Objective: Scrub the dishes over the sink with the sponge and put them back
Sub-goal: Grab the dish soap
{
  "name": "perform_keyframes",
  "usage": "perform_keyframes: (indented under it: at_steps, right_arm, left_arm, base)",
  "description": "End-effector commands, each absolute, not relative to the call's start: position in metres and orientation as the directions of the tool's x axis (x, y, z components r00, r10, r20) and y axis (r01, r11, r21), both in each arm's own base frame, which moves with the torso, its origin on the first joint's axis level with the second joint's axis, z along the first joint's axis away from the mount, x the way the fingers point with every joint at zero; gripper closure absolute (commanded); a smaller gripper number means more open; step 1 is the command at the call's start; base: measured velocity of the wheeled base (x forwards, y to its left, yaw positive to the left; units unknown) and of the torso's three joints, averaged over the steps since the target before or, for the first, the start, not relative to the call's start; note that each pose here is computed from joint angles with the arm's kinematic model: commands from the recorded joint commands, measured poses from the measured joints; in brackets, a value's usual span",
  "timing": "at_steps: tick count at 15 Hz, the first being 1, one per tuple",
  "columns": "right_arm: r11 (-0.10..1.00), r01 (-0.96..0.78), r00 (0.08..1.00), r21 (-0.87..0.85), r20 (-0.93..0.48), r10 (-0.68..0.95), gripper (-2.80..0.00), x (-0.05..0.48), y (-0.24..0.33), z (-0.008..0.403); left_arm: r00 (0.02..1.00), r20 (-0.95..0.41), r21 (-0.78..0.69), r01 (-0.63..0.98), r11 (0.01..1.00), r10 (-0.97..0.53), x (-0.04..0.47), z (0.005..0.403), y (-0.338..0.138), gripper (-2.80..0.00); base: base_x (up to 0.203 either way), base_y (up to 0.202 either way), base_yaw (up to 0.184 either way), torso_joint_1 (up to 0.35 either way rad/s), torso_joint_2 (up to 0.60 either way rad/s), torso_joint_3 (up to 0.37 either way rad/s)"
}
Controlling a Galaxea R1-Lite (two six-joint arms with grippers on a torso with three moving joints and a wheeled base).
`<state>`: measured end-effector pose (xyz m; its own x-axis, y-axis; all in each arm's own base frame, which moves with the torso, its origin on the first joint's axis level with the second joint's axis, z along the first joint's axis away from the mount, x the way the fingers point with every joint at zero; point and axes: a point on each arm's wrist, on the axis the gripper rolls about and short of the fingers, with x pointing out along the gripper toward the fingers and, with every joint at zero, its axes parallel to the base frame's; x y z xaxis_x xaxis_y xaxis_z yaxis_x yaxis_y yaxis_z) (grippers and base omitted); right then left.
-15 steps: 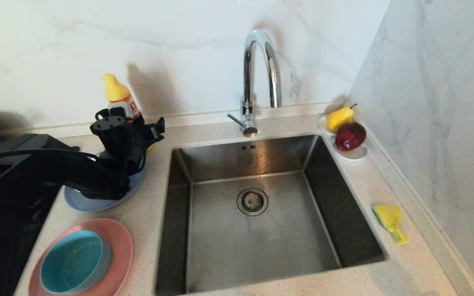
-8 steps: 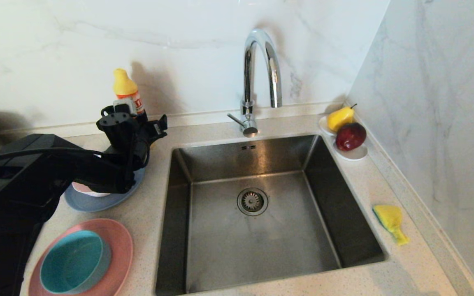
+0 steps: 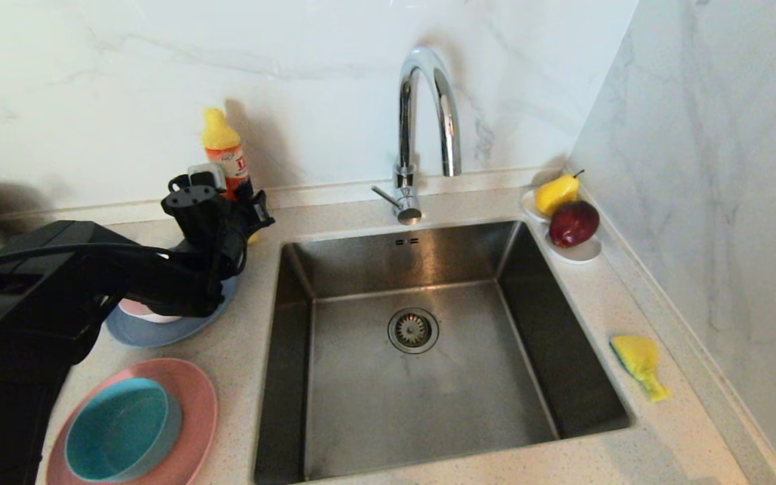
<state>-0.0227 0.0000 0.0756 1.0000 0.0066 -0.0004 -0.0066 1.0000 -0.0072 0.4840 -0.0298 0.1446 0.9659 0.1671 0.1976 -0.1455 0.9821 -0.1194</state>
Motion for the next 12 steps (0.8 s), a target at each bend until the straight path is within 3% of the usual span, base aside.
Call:
perform_keyframes:
  at_steps: [1,6,12]
  right_arm:
    - [1.0,-0.008,1.0,-0.008,0.001,0.008,0.0,-0.023,0.0,0.076]
    - [1.0,-0.008,1.0,-0.008,0.0,0.008,0.0,-0.023,0.0,0.076]
    - [1.0,-0.008,1.0,-0.008,0.0,0.008,0.0,-0.023,0.0,0.076]
  left_arm:
    - [0.964,0.206,-0.122,-0.147,0.982,0.17,0.484,0.146,-0.03,0.0]
    - [0.958,0.228,-0.131,-0.147,0.981,0.174,0.482,0.155,-0.029,0.0]
    - [0.924,0.327,-0.173,-0.147,0.974,0.198,0.424,0.237,-0.028,0.0]
  base:
    - [0.0,0.0,0.0,0.0,0.0,0.0]
    - [0.0,0.0,0.0,0.0,0.0,0.0]
    - [0.0,0.0,0.0,0.0,0.0,0.0]
